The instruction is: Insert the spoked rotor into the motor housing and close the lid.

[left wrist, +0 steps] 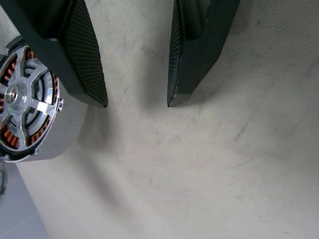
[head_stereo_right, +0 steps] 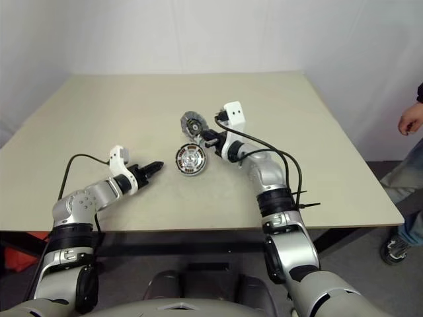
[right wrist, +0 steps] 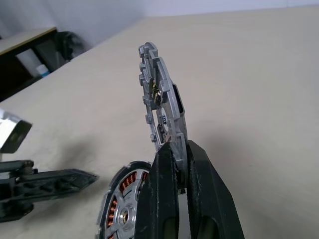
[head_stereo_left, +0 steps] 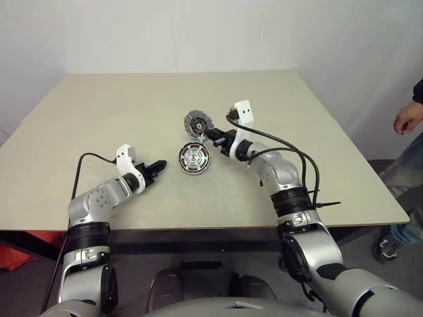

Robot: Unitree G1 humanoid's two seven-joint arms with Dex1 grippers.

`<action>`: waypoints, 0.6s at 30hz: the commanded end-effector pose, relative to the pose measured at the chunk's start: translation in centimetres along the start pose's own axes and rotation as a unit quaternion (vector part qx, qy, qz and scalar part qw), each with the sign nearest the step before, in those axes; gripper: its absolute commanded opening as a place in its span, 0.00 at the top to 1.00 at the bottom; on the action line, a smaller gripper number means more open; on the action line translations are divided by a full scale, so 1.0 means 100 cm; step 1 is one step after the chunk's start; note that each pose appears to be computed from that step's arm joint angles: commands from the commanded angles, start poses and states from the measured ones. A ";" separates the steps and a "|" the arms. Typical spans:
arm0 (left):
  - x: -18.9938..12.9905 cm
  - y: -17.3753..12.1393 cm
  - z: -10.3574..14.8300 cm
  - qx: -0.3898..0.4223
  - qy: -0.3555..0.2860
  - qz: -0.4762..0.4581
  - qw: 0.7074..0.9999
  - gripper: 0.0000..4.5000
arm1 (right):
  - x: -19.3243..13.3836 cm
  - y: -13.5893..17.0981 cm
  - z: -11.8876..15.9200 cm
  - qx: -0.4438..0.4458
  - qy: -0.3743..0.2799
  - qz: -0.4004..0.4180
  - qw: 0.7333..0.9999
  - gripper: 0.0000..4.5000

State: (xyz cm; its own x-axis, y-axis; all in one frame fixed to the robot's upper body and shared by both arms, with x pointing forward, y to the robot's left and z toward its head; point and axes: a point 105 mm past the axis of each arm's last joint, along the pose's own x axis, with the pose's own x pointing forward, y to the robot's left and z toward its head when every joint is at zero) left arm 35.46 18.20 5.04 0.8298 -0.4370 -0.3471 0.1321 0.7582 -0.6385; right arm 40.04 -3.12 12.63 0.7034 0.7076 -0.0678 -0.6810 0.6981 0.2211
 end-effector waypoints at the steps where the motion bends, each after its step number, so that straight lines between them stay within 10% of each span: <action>1: -0.002 0.005 0.000 0.007 0.002 0.017 1.000 0.55 | 0.005 0.009 0.009 -0.016 -0.017 0.010 1.000 0.99; 18: -0.005 0.002 0.005 0.011 -0.003 0.017 1.000 0.55 | 0.006 -0.023 -0.026 -0.058 0.062 -0.079 0.993 0.99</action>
State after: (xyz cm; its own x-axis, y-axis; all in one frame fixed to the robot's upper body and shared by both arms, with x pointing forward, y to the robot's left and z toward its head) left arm 35.32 18.39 5.08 0.8319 -0.4251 -0.3566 0.1214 0.7666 -0.6306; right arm 41.46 -4.68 9.28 0.7858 0.5803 -0.2138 -0.5718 0.8135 0.1065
